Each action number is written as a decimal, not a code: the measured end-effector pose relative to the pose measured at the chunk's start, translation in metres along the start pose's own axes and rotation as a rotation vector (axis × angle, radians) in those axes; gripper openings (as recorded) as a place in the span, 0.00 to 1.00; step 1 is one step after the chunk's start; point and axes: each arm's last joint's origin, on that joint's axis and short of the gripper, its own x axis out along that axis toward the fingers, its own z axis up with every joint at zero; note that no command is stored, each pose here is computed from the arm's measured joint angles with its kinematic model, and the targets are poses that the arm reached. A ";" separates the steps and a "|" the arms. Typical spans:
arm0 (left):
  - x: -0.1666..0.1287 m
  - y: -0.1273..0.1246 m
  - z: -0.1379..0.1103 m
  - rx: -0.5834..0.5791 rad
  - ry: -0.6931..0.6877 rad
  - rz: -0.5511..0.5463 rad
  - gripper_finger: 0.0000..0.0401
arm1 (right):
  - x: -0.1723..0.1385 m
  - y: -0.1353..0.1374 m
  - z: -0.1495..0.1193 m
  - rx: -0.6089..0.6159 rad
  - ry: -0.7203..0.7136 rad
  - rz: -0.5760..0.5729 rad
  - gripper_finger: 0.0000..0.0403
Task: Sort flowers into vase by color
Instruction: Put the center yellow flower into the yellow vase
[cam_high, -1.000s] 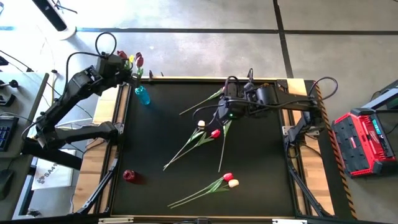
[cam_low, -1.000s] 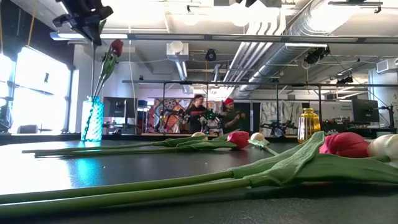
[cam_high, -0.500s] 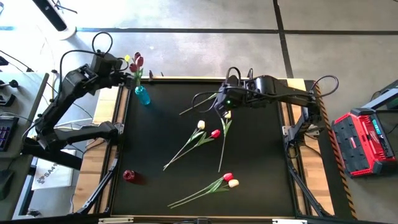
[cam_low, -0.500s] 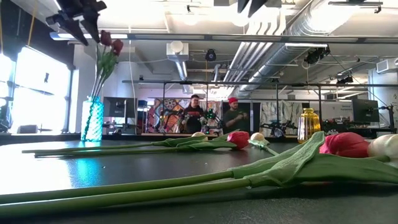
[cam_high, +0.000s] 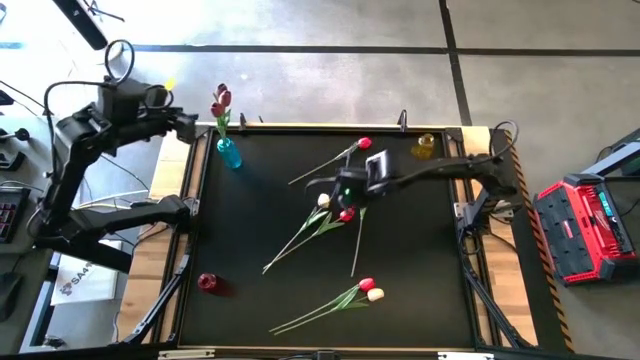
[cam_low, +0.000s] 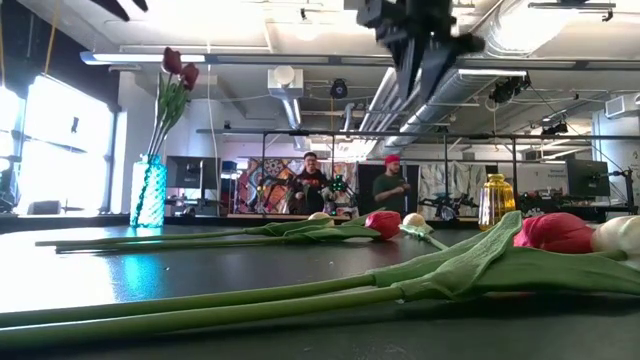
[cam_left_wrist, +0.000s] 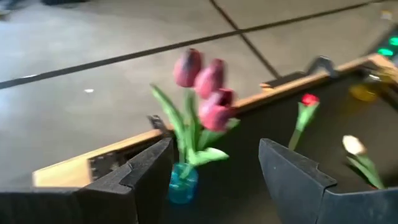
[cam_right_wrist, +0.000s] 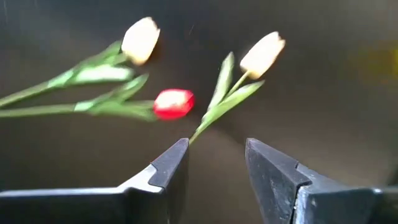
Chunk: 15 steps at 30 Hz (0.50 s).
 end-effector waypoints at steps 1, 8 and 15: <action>-0.002 -0.001 -0.001 0.006 0.004 -0.024 0.57 | 0.009 0.004 -0.005 0.014 0.024 0.021 0.36; -0.012 -0.004 -0.011 0.050 0.040 -0.155 0.57 | 0.055 0.023 -0.042 0.131 0.135 0.140 0.36; -0.022 -0.007 -0.019 0.148 0.064 -0.295 0.57 | 0.063 0.039 -0.081 0.234 0.189 0.180 0.36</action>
